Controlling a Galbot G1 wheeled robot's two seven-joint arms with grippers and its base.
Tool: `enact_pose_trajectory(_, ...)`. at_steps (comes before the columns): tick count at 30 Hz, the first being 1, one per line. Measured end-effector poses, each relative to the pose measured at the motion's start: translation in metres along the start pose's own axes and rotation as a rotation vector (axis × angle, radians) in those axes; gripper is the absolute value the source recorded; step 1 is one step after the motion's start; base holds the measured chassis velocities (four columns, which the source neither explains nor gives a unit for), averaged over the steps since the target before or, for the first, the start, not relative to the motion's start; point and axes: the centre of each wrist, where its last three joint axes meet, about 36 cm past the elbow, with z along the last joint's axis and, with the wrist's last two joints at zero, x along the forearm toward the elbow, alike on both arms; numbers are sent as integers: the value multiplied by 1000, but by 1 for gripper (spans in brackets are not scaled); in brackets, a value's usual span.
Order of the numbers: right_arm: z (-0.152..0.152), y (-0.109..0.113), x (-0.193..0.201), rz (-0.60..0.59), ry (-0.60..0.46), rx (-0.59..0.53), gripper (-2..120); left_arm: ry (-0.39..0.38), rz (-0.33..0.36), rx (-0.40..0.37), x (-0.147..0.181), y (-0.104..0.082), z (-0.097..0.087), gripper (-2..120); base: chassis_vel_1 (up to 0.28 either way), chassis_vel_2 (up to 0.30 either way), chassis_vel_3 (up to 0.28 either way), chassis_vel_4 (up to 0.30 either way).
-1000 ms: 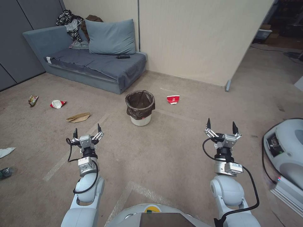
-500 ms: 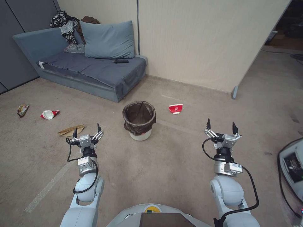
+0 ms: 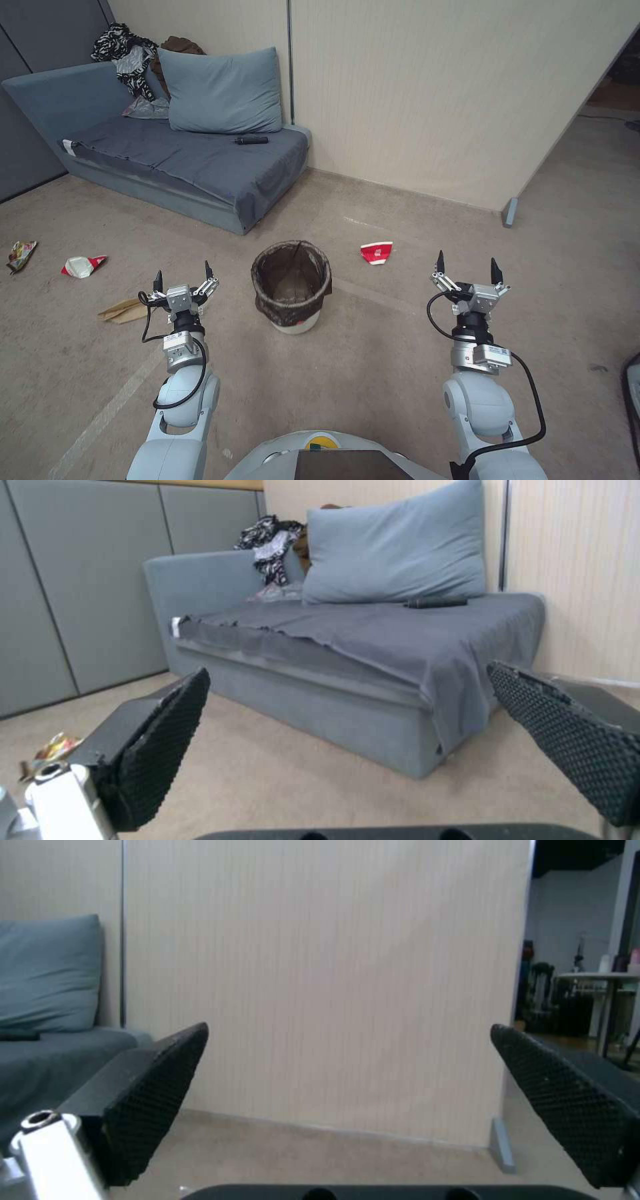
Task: Pick up the trash bin, then pick up the garbage from the floor and place it into the trash bin.
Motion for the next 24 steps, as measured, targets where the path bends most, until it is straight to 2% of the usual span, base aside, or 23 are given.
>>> enact_pose_trajectory(9,0,0,0,5,-8,1,100,-2,-2,3,0,0,-1,100,-192,197,194,-191)
enact_pose_trajectory(18,1,-1,1,2,-11,3,100,-7,-11,8,0,0,-3,100,-3,7,6,8)
enact_pose_trajectory(24,0,-2,1,3,-12,4,100,-36,-10,15,-2,4,-14,100,0,0,0,0)
